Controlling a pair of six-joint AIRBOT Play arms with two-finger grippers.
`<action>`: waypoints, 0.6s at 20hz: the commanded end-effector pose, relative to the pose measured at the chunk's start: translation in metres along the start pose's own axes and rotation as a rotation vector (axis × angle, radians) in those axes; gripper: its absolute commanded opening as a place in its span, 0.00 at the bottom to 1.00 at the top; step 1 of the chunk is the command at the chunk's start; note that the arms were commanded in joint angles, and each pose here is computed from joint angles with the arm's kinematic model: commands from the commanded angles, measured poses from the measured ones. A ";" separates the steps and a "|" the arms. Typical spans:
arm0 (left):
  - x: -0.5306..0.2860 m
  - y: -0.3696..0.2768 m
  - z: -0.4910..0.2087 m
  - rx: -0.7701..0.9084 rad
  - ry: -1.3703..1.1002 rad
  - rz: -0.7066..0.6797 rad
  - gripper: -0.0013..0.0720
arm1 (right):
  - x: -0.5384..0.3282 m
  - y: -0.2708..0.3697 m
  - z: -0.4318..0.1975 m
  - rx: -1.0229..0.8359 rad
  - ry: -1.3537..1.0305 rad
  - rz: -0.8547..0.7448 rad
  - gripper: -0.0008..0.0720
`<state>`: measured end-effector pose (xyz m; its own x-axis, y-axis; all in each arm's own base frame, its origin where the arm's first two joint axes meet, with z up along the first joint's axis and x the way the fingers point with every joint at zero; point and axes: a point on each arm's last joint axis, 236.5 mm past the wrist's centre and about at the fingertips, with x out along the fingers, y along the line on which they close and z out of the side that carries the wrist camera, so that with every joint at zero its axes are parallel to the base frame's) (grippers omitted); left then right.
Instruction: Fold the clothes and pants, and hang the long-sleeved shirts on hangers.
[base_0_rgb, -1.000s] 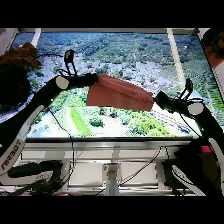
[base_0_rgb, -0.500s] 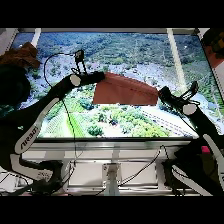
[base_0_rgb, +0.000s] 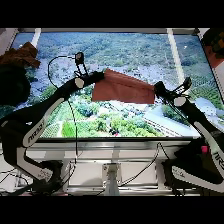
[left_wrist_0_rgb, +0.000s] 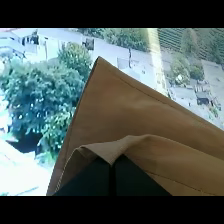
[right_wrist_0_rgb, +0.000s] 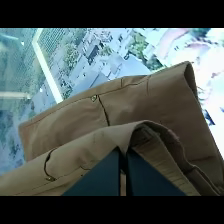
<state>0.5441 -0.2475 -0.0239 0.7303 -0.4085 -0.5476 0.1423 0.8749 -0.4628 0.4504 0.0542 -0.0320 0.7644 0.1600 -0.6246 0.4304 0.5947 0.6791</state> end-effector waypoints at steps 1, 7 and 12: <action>0.009 0.008 -0.008 -0.007 0.008 0.016 0.04 | 0.028 -0.003 -0.014 -0.018 0.072 -0.035 0.03; 0.008 0.013 0.022 -0.006 -0.123 0.035 0.04 | 0.038 0.023 0.012 -0.034 -0.011 0.014 0.04; 0.007 -0.015 0.029 0.079 -0.148 -0.003 0.04 | 0.038 0.029 0.021 -0.035 -0.048 0.029 0.04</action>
<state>0.5638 -0.2454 -0.0141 0.8030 -0.3651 -0.4711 0.1361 0.8818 -0.4515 0.4968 0.0623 -0.0328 0.7845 0.1517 -0.6013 0.4002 0.6169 0.6777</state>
